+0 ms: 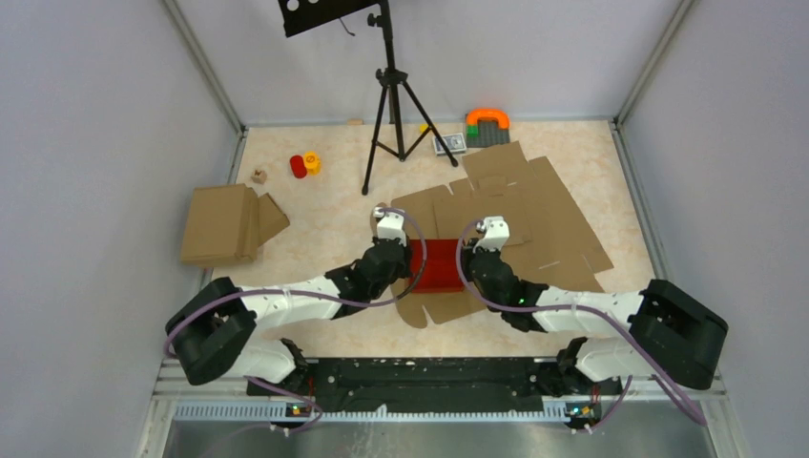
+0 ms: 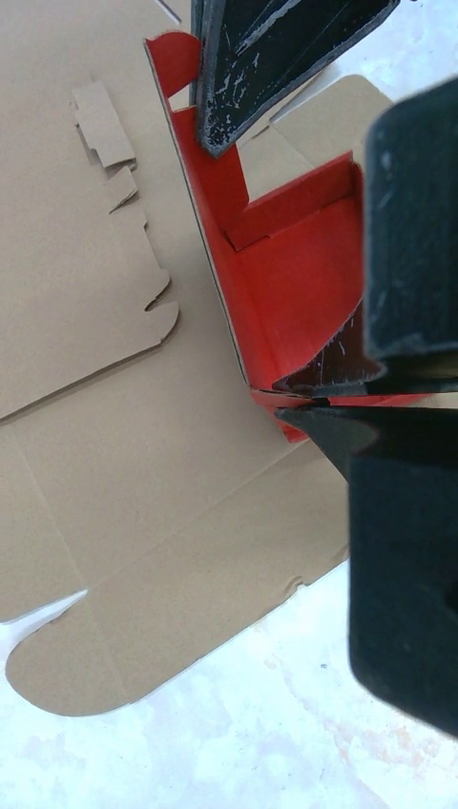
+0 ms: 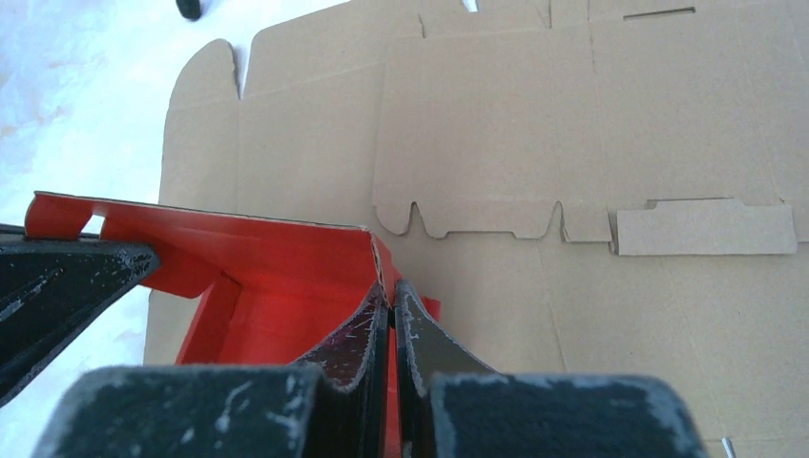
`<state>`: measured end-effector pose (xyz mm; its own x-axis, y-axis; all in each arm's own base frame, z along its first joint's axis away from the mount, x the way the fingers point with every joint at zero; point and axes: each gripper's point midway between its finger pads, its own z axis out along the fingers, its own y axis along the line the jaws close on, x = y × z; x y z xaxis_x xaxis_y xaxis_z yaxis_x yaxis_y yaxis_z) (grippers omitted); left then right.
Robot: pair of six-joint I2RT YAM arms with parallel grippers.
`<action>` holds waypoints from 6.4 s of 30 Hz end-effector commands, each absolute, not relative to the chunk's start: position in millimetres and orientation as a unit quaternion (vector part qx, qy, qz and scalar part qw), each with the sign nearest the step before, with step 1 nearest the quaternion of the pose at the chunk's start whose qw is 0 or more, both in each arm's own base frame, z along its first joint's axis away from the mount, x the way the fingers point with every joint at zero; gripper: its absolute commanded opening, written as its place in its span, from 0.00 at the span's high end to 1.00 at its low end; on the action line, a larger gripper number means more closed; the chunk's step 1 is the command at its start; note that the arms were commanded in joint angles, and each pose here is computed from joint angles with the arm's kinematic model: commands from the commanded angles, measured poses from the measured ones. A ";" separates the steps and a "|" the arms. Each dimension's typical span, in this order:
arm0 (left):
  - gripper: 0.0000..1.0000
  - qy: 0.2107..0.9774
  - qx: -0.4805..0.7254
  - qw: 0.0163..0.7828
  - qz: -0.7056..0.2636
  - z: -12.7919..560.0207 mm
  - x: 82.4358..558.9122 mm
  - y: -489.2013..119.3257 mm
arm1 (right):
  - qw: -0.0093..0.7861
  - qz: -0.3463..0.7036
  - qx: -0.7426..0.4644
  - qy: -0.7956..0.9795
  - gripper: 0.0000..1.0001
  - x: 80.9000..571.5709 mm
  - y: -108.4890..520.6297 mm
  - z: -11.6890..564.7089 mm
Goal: Fold the paper box
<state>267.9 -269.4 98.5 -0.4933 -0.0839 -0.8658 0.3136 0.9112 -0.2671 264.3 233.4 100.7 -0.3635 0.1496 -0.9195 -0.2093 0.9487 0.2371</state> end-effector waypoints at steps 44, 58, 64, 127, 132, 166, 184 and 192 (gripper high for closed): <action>1.00 0.895 0.034 0.365 -0.255 117.1 261.4 -316.5 | 0.510 0.192 -0.060 0.837 1.00 252.6 261.5 112.1; 1.00 0.875 0.021 0.381 -0.297 106.5 246.7 -306.1 | 0.496 0.228 -0.094 0.832 0.99 232.3 259.1 98.8; 1.00 0.871 0.027 0.386 -0.303 107.3 247.4 -309.8 | 0.495 0.227 -0.106 0.832 0.99 232.3 261.6 97.9; 1.00 0.875 0.077 0.409 -0.249 112.6 255.0 -297.1 | 0.407 0.222 -0.100 0.881 0.69 284.6 216.7 101.4; 1.00 0.869 0.072 0.422 -0.247 123.2 261.6 -299.1 | 0.418 0.263 -0.106 0.863 1.00 284.4 231.1 119.7; 0.93 0.784 0.001 0.531 -0.321 131.1 291.7 -314.2 | 0.637 0.190 -0.092 0.742 1.00 291.9 260.2 123.8; 0.93 0.810 0.038 0.515 -0.277 112.0 281.2 -320.6 | 0.579 0.193 -0.122 0.783 1.00 266.9 255.5 105.6; 0.96 0.838 -0.026 0.477 -0.263 116.9 288.5 -326.0 | 0.574 0.209 -0.124 0.782 1.00 261.6 256.9 115.1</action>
